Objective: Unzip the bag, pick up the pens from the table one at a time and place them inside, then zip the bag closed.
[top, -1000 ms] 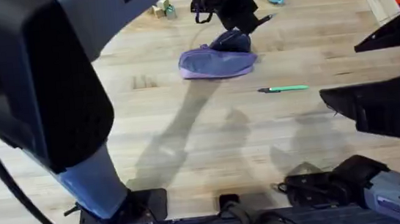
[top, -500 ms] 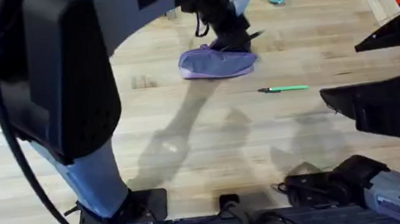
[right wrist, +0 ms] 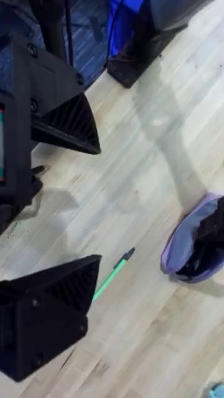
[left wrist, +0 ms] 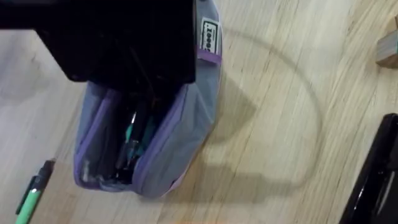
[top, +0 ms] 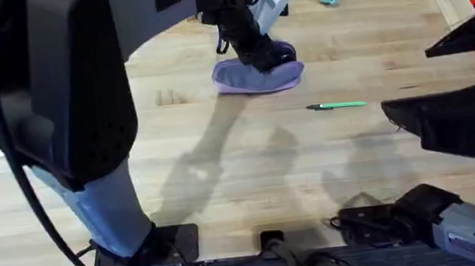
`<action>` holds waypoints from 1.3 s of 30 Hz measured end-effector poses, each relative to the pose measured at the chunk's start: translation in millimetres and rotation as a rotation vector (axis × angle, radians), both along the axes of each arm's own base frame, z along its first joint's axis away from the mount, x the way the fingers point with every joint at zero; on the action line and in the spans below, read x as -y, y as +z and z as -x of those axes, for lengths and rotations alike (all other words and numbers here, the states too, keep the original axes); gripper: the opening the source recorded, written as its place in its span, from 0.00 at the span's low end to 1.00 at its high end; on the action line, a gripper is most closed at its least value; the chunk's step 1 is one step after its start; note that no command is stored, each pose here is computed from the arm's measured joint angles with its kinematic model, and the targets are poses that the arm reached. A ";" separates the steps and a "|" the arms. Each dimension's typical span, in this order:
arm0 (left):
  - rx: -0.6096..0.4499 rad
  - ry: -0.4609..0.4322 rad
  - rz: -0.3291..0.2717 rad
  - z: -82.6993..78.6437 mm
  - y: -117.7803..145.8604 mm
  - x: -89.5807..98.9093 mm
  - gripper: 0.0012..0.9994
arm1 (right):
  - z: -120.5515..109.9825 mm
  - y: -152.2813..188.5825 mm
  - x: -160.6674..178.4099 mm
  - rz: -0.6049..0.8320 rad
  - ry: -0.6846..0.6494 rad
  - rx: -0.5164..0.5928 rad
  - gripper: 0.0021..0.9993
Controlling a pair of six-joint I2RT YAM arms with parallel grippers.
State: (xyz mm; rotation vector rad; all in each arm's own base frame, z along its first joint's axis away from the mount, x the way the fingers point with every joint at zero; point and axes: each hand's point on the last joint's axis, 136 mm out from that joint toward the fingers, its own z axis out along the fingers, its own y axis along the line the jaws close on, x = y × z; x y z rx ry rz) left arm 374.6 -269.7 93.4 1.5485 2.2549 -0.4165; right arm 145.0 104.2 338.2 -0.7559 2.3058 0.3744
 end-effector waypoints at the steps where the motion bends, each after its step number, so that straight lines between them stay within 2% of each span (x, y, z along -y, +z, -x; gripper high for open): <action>1: 0.001 -0.001 -0.001 -0.2 0.0 -0.1 0.04 | -0.6 -0.1 0.7 0.003 -0.003 0.002 1.00; 3: 0.004 -0.003 -0.003 -0.5 -0.1 -0.4 0.07 | -1.0 -0.2 1.5 0.007 -0.007 0.004 1.00; 6: 0.008 0.001 -0.016 -1.6 -1.1 -3.4 0.47 | -1.4 -0.3 1.9 0.009 -0.009 0.004 1.00; 9: 0.014 0.020 -0.024 -5.2 -0.5 -8.0 0.93 | -1.6 -0.3 2.4 0.011 -0.011 0.006 1.00; 10: 0.016 0.026 -0.021 -6.0 1.2 -8.6 0.97 | -2.1 -0.5 3.1 0.015 -0.015 0.007 1.00; 17: 0.058 0.048 0.001 -4.8 28.6 -11.3 0.99 | -5.8 -1.0 8.8 0.041 -0.041 0.021 1.00; 24: 0.114 0.083 0.007 -2.0 64.4 -28.2 0.99 | -6.5 -1.1 9.3 0.044 -0.044 0.022 1.00; 32: 0.173 0.162 0.061 -8.4 106.5 -63.2 0.99 | -6.4 -3.3 12.2 0.062 -0.049 0.018 1.00; 35: 0.193 0.197 0.105 -11.8 123.9 -79.5 0.99 | -10.8 -5.1 22.8 0.113 -0.091 0.035 1.00; 39: 0.195 0.234 0.134 -15.5 132.6 -96.3 0.99 | -18.0 -10.1 38.5 0.194 -0.150 0.053 1.00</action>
